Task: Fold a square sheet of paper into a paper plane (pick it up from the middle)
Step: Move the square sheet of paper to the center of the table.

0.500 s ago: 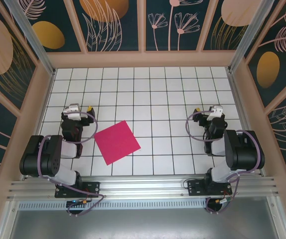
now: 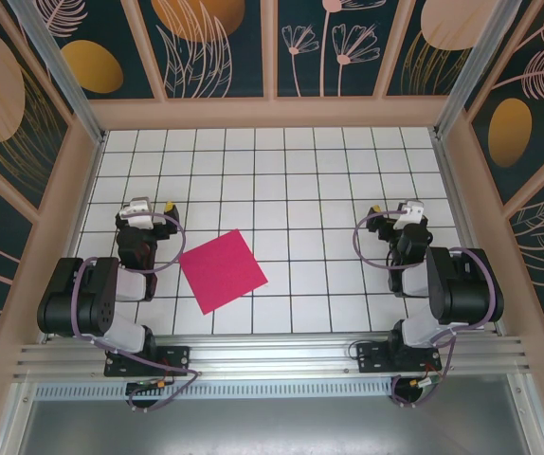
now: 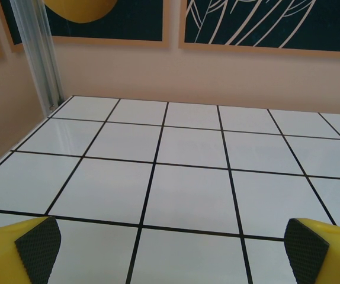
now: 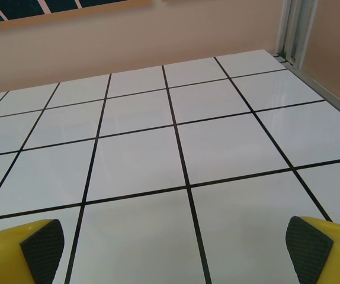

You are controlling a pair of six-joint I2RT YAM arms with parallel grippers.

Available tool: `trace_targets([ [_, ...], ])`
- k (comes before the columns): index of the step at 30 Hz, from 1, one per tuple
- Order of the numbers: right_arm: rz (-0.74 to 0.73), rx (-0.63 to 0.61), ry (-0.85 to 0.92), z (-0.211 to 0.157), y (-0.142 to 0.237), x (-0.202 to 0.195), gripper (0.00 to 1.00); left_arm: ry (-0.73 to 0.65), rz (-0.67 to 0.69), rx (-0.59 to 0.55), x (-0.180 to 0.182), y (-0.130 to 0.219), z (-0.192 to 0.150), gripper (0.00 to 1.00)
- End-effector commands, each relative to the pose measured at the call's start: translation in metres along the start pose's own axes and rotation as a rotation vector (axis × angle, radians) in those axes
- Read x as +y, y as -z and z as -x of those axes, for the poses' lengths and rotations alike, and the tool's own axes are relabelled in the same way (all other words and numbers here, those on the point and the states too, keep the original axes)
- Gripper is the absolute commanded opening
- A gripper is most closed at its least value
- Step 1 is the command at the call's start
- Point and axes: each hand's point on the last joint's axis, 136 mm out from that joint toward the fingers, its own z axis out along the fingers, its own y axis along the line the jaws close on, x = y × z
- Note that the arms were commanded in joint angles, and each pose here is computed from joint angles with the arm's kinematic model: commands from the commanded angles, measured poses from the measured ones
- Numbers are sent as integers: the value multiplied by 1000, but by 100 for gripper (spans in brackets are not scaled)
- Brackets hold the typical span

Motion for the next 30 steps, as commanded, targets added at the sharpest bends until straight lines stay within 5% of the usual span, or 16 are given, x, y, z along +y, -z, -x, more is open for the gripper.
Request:
trace_targets([
  [1, 26, -68, 5, 20, -2, 6, 99, 5, 10, -24, 2, -4, 8, 99],
  [26, 86, -61, 54, 31, 0, 23, 99, 0, -4, -37, -1, -2, 15, 99],
  [30, 85, 89, -2, 38, -9, 32, 99, -3, -2, 0, -1, -1, 28, 99],
])
